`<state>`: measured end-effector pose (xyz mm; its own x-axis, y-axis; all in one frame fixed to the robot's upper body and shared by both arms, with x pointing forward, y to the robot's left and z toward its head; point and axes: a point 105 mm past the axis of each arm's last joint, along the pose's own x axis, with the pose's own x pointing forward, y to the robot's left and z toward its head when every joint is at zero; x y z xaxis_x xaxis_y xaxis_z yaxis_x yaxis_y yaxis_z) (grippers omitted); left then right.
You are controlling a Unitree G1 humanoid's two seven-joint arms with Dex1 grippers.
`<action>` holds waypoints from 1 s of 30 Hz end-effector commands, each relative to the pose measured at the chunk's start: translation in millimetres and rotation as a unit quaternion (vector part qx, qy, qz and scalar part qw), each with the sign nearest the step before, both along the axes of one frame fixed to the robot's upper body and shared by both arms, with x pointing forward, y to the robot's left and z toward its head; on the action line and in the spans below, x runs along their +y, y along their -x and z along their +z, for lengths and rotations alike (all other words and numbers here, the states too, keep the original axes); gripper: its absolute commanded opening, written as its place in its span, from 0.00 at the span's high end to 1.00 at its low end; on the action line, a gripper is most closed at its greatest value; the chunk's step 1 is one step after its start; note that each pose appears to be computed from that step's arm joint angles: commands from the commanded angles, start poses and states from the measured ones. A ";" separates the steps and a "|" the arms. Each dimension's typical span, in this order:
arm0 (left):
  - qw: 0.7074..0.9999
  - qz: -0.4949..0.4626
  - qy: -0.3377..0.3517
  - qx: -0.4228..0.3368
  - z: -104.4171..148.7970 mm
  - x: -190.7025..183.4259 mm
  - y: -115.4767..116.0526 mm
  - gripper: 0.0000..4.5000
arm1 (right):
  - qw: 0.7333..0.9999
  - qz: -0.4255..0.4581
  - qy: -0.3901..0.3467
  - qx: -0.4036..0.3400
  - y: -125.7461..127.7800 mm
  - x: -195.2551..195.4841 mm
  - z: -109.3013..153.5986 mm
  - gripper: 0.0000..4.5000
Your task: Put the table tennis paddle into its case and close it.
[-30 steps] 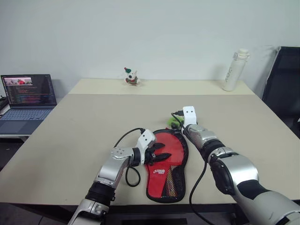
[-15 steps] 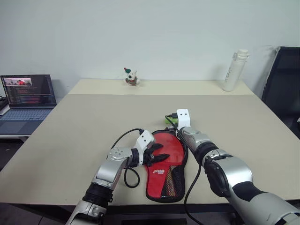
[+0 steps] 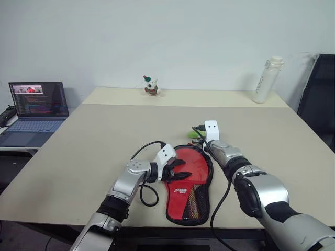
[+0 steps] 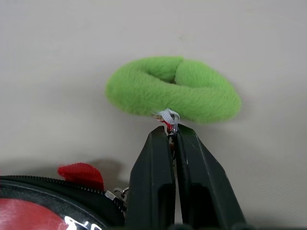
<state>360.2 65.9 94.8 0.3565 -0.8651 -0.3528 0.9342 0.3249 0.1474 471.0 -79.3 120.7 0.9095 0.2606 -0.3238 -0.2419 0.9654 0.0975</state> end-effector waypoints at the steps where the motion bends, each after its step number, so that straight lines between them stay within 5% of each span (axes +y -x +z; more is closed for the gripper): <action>1: 0.997 -0.014 -0.066 0.049 -37.7 17.2 6.7 0.36 | 0.999 -0.025 -0.008 -0.029 -7.0 -24.4 22.1 1.00; 13: 0.995 -0.028 -0.075 0.063 -52.8 10.1 4.5 0.36 | 0.997 -0.067 0.034 -0.002 28.7 -94.0 13.5 1.00; 24: 0.995 -0.024 -0.077 0.063 -56.3 8.4 2.9 0.36 | 0.997 0.006 0.058 0.057 106.1 -92.8 2.8 1.00; 30: 0.995 -0.023 -0.078 0.062 -56.7 9.0 2.0 0.36 | 0.994 0.047 0.039 0.095 125.7 -75.7 -7.5 1.00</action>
<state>368.2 59.3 84.0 0.2841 -0.8850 -0.3689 0.9580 0.2462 0.1471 348.4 -156.4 108.9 0.8010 0.2998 -0.5182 -0.3077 0.9487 0.0731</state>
